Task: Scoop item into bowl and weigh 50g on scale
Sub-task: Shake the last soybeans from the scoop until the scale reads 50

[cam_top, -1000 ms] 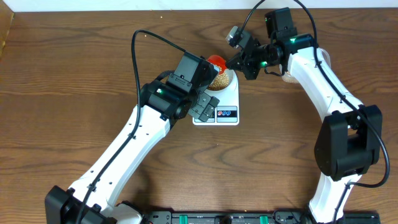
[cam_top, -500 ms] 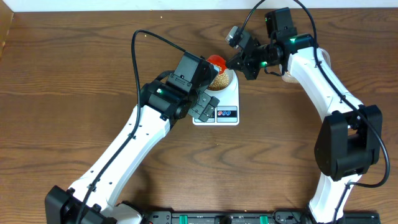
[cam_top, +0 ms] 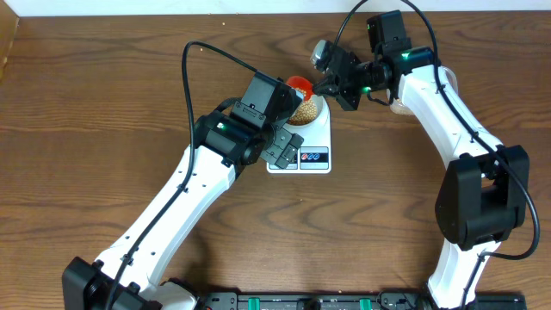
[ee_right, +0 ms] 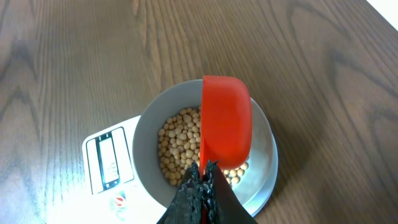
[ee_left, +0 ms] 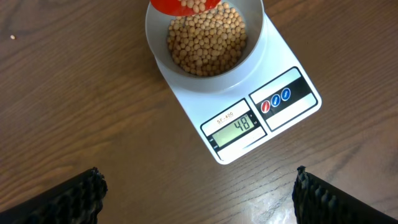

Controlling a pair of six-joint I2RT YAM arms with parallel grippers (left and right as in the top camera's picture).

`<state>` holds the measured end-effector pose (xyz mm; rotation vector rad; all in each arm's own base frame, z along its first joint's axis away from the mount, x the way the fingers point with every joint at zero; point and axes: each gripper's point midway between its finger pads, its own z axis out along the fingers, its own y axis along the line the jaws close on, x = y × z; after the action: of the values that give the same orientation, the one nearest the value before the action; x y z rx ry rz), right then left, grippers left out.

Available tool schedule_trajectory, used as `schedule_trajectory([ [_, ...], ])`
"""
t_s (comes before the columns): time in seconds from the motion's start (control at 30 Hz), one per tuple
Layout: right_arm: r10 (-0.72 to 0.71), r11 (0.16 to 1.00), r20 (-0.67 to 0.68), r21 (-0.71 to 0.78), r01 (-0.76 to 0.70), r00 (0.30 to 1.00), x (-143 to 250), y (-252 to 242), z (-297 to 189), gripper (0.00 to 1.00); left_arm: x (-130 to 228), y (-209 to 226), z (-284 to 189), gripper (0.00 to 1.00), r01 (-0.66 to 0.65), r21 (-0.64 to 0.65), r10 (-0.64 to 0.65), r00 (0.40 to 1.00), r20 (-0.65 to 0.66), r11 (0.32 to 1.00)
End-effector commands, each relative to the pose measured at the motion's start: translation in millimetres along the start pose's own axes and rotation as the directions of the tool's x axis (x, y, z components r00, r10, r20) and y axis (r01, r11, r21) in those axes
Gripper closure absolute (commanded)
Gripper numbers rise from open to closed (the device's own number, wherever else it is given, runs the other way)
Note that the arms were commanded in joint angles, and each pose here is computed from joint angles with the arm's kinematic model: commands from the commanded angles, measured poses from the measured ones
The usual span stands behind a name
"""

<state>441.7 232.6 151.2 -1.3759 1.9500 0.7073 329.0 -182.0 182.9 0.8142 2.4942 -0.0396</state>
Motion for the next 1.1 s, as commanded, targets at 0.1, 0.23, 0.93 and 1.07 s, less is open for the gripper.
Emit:
schedule_trajectory([
  [0.1,-0.076,0.997,0.023,-0.001,0.076,0.997,-11.3,5.1,-5.0,0.99,3.9,1.8,2.1,0.02,0.011,-0.006,-0.011,1.000,-0.013,1.000],
  [0.23,-0.086,0.996,0.024,0.000,0.086,0.996,-11.6,4.9,-5.0,0.99,3.9,1.8,2.1,0.02,0.011,-0.006,-0.011,1.000,-0.013,1.000],
  [0.93,0.095,0.995,0.016,-0.011,-0.095,0.995,-9.6,6.8,-5.1,0.99,3.9,1.8,2.1,0.02,0.011,-0.006,-0.011,1.000,-0.013,1.000],
  [1.07,0.108,0.994,0.010,-0.016,-0.108,0.994,-8.1,8.1,-5.1,0.99,3.9,1.8,2.1,0.02,0.011,-0.006,-0.011,1.000,-0.013,1.000],
])
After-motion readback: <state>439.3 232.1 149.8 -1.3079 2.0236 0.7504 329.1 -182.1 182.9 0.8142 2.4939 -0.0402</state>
